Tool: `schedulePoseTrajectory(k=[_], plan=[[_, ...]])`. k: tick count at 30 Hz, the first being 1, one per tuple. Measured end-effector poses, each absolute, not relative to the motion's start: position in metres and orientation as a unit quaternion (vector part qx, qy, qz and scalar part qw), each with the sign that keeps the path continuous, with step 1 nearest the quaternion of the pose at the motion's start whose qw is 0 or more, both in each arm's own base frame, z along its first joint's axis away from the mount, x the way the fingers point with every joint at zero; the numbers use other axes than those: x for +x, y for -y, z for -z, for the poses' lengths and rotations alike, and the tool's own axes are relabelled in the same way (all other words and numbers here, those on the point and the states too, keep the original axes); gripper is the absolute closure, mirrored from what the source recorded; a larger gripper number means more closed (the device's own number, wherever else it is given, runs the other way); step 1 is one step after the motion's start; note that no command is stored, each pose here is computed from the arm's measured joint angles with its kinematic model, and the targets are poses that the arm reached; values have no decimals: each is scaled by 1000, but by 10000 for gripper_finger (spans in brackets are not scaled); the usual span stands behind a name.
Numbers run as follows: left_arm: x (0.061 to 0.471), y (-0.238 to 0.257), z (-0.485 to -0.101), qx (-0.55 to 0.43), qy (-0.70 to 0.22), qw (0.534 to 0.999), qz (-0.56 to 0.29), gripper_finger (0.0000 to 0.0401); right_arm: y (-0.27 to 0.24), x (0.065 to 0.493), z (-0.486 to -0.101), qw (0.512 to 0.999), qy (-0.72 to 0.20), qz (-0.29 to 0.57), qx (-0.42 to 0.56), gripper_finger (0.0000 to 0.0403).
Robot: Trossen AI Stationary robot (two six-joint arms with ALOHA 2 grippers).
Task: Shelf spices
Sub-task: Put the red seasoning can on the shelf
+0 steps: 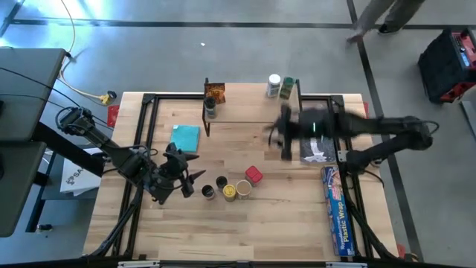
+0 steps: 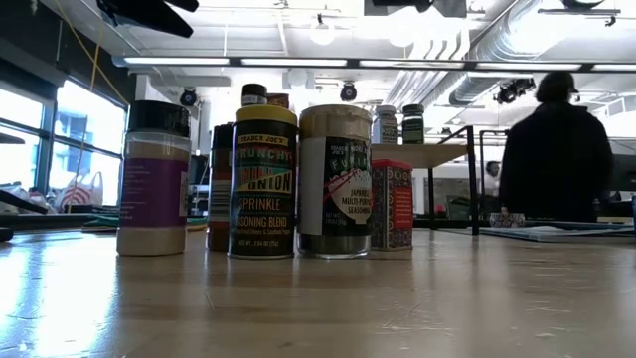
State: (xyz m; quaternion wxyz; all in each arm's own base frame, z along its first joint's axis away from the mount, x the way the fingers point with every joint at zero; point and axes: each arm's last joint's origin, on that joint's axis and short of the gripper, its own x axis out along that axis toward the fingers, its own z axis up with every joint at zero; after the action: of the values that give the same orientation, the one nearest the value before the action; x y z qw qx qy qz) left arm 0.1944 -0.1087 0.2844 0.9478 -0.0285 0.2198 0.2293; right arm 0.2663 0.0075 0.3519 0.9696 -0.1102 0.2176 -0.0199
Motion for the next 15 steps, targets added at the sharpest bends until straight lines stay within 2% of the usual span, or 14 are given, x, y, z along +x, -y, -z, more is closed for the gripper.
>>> schedulePoseTrajectory(k=[9, 12, 15], plan=[[194, 109, -284, -15, -221, 948, -228, 135, -99, 265, -265, 973, -194, -128, 10, 265], [194, 108, -285, -13, -217, 948, -234, 135, -106, 260, -249, 975, -209, -51, 52, 264], [194, 108, -285, -13, -217, 948, -234, 135, -111, 251, -231, 970, -239, 16, 35, 252]])
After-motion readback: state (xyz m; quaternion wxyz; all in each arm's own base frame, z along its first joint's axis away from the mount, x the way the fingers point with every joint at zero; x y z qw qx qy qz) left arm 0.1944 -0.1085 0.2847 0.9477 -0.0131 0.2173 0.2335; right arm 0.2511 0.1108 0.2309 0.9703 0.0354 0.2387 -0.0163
